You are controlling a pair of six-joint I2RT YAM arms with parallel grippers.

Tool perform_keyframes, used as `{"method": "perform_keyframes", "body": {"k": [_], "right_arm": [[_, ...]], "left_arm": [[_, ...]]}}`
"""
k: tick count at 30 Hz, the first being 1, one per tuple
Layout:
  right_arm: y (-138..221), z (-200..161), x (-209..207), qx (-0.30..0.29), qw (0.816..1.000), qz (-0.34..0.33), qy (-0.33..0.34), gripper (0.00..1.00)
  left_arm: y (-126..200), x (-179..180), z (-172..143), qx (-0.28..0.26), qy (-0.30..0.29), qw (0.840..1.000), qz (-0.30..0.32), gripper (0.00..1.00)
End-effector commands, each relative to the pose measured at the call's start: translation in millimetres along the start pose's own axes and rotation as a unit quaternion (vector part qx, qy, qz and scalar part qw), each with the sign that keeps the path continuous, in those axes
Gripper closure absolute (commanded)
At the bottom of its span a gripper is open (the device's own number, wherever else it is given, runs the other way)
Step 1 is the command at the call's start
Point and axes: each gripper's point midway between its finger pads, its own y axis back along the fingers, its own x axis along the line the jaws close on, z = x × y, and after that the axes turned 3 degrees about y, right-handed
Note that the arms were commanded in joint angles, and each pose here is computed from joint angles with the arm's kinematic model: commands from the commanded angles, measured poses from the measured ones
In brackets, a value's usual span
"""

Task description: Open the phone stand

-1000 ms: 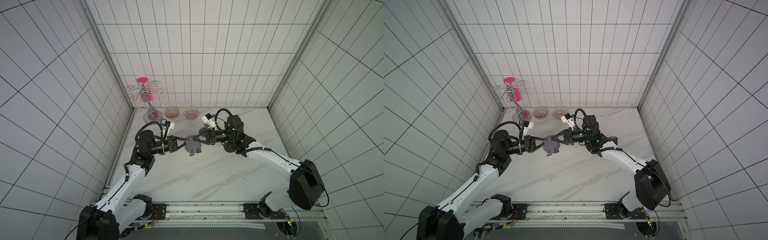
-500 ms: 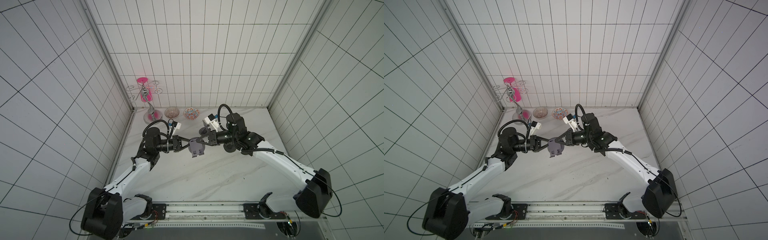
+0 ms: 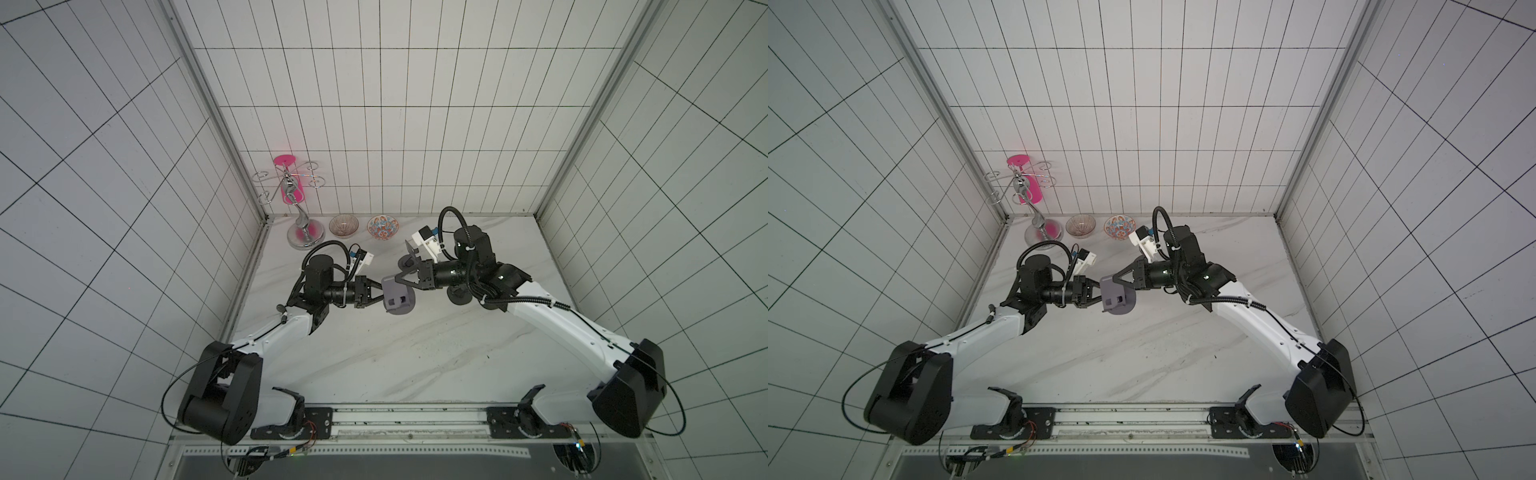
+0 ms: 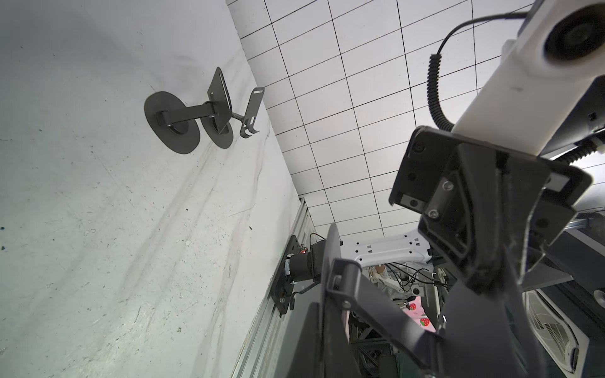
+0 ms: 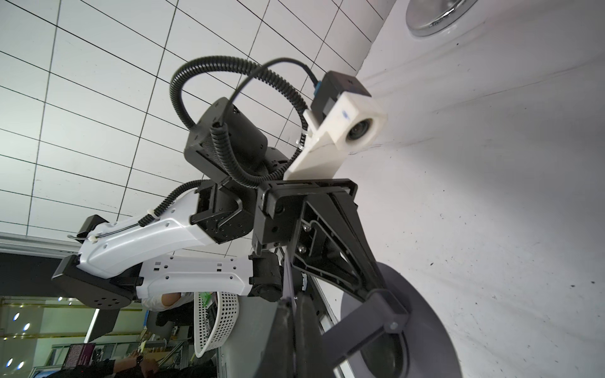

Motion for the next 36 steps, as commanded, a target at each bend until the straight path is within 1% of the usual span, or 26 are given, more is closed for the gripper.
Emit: {"method": "perform_keyframes", "body": {"k": [1, 3, 5, 9, 12, 15, 17, 20, 26, 30, 36], "right_arm": [[93, 97, 156, -0.226, 0.934, 0.146, 0.234, 1.00], [105, 106, 157, -0.248, 0.928, 0.134, 0.244, 1.00], [112, 111, 159, -0.256, 0.924, 0.130, 0.252, 1.00], [117, 100, 156, -0.258, 0.921, 0.129, 0.262, 1.00], [131, 90, 145, -0.286, 0.912, 0.079, 0.284, 1.00], [147, 90, 148, -0.316, 0.894, 0.043, 0.315, 1.00], [149, 89, 152, -0.314, 0.888, 0.040, 0.333, 1.00], [146, 85, 150, -0.308, 0.883, 0.038, 0.351, 1.00], [133, 75, 130, -0.288, 0.890, 0.034, 0.353, 1.00], [130, 71, 113, -0.290, 0.894, 0.013, 0.342, 1.00], [126, 64, 107, -0.272, 0.908, 0.016, 0.319, 1.00]], "left_arm": [[-8, 66, -48, 0.039, 0.128, 0.988, 0.074, 1.00], [-8, 66, -49, 0.040, 0.128, 0.988, 0.075, 1.00], [-7, 64, -49, 0.041, 0.125, 0.989, 0.074, 1.00], [-7, 55, -44, 0.037, 0.116, 0.990, 0.067, 1.00], [-9, 48, -42, 0.044, 0.114, 0.991, 0.061, 1.00], [-12, 52, -49, 0.064, 0.120, 0.988, 0.069, 1.00], [-13, 56, -51, 0.070, 0.125, 0.987, 0.076, 1.00], [-15, 55, -46, 0.069, 0.126, 0.987, 0.077, 1.00], [-22, 49, -31, 0.070, 0.119, 0.988, 0.074, 1.00], [-26, 47, -28, 0.074, 0.118, 0.988, 0.071, 1.00], [-27, 47, -26, 0.076, 0.114, 0.988, 0.072, 1.00]]}}
